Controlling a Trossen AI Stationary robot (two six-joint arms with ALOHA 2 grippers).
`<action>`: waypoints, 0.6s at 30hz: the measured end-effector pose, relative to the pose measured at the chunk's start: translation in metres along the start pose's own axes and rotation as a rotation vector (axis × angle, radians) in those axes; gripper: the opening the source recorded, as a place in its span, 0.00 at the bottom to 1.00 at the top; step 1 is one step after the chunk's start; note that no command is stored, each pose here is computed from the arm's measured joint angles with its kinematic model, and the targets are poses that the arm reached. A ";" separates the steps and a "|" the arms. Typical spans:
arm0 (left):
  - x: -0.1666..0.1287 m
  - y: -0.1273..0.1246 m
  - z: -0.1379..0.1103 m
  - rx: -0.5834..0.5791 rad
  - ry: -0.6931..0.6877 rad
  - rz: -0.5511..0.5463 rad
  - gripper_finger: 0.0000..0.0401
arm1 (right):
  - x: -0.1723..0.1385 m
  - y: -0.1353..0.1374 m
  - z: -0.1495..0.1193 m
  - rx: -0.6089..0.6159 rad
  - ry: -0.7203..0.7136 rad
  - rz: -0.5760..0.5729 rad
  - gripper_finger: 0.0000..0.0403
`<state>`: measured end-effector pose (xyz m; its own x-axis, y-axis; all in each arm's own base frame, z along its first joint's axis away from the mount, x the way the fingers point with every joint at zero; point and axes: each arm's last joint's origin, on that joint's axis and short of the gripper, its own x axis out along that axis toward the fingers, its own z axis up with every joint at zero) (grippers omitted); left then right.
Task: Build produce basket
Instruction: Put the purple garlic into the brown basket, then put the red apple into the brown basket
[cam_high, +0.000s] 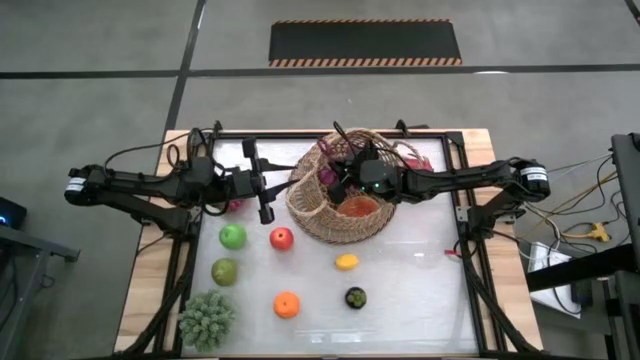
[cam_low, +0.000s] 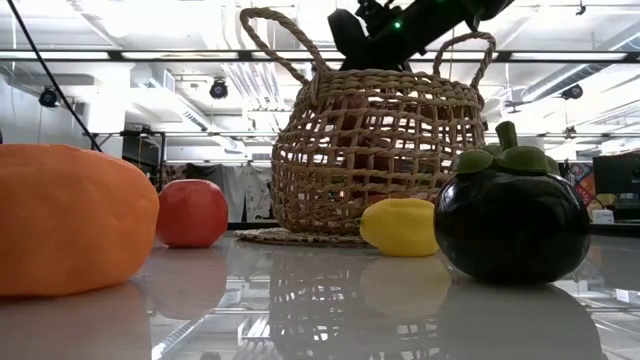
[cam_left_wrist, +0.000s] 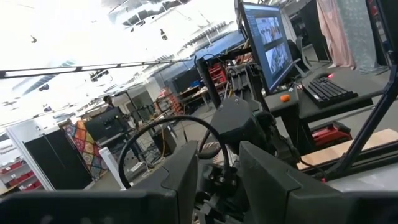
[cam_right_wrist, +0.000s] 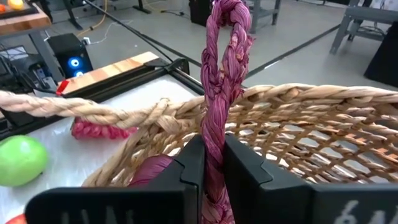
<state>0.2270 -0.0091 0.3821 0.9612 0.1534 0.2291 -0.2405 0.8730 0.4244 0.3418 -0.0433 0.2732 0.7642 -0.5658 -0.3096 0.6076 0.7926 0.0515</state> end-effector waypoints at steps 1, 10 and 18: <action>0.000 0.000 0.000 0.000 -0.001 0.001 0.26 | 0.000 0.000 0.000 -0.002 0.004 -0.001 0.10; 0.000 0.000 0.000 0.000 -0.001 0.001 0.26 | 0.000 0.000 -0.001 -0.013 0.016 0.004 0.27; 0.000 0.000 0.000 0.000 -0.001 0.000 0.26 | -0.003 -0.001 0.001 -0.035 0.011 0.006 0.43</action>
<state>0.2271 -0.0092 0.3819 0.9611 0.1532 0.2298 -0.2406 0.8731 0.4241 0.3393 -0.0428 0.2749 0.7654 -0.5583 -0.3201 0.5947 0.8037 0.0201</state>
